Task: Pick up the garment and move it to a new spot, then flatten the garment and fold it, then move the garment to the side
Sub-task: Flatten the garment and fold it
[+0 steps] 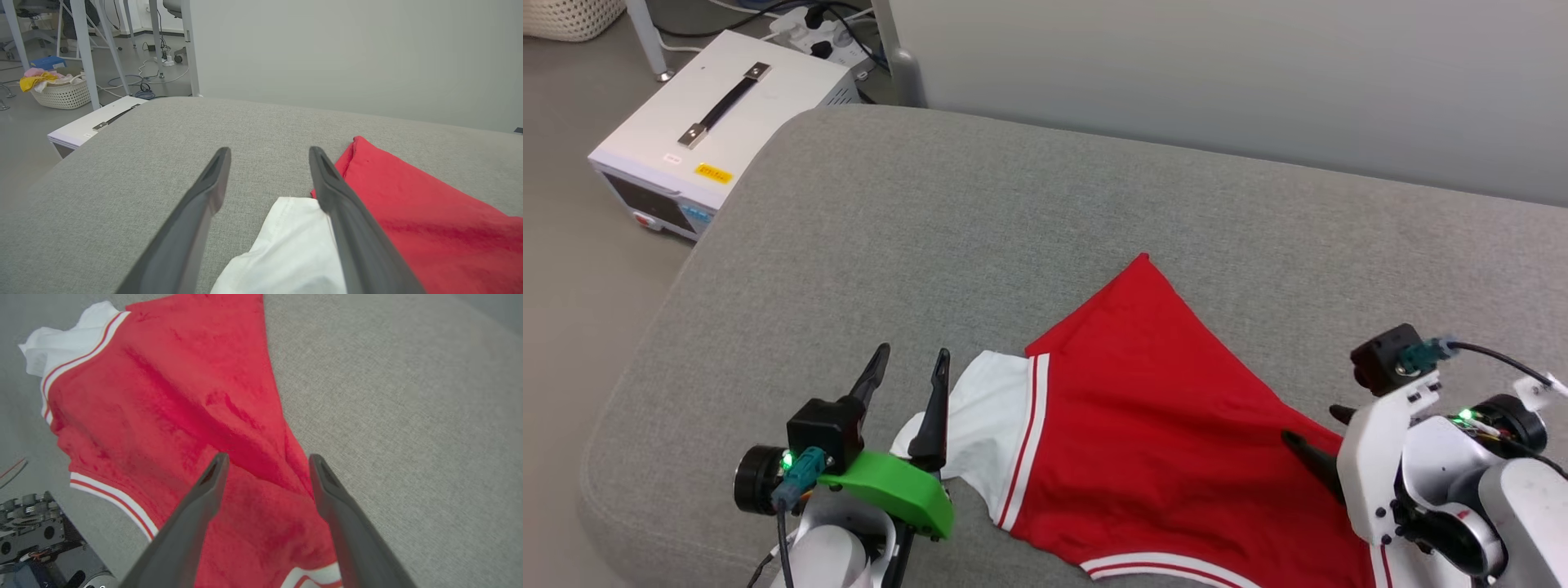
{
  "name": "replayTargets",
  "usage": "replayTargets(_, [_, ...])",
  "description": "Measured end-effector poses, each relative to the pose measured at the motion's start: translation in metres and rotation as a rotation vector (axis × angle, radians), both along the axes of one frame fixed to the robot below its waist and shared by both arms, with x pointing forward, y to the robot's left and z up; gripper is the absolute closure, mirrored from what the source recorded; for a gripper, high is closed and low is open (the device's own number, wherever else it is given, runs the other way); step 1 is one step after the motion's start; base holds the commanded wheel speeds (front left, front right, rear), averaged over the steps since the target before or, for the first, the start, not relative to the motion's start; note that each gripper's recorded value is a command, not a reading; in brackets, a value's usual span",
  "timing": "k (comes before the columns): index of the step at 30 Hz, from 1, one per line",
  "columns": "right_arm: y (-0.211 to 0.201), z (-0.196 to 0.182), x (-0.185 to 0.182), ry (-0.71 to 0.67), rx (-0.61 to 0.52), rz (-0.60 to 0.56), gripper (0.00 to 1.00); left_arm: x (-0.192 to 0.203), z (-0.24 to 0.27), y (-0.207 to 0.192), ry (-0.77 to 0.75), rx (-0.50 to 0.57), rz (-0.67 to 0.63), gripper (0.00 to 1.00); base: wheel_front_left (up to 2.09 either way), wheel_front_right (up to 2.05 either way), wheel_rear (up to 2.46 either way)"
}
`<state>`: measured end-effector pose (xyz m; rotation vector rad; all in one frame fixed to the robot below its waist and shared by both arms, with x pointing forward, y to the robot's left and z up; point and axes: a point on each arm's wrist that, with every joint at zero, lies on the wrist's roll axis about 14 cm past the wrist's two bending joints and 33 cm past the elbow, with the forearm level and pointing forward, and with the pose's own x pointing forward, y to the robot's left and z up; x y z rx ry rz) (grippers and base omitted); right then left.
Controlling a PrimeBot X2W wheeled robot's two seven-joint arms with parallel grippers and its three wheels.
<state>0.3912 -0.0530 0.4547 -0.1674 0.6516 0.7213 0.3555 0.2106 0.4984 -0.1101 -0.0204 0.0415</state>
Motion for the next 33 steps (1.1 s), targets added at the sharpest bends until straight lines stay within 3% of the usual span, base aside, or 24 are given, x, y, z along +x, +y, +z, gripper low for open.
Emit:
replayTargets(5, [0.013, -0.025, 0.006, 0.157, -0.13, 0.078, 0.0, -0.005, -0.005, 0.002, 0.014, -0.008, 0.012, 0.0, 0.0, 0.0, 0.0])
replayTargets(11, [0.021, -0.061, 0.012, 0.247, -0.228, 0.122, 0.0, -0.01, -0.016, 0.01, 0.048, -0.014, 0.051, 0.0, 0.0, 0.0, 0.0])
replayTargets(20, [0.035, -0.097, 0.013, 0.306, -0.258, 0.181, 0.0, -0.012, -0.029, 0.023, 0.094, -0.005, 0.096, 0.0, 0.0, 0.0, 0.0])
replayTargets(21, [0.036, -0.099, 0.012, 0.31, -0.264, 0.189, 0.14, -0.013, -0.03, 0.024, 0.097, -0.005, 0.099, 0.0, 0.0, 0.0, 0.0])
replayTargets(22, [0.036, -0.1, 0.012, 0.309, -0.269, 0.199, 0.71, -0.013, -0.031, 0.025, 0.102, -0.005, 0.101, 0.0, 0.0, 0.0, 0.0])
replayTargets(23, [0.036, -0.1, 0.013, 0.304, -0.267, 0.203, 1.0, -0.014, -0.032, 0.025, 0.105, -0.005, 0.103, 0.0, 0.0, 0.0, 0.0])
replayTargets(33, [0.018, -0.08, 0.044, 0.167, -0.267, 0.17, 1.0, -0.012, -0.029, 0.021, 0.088, -0.01, 0.091, 0.0, 0.0, 0.0, 0.0])
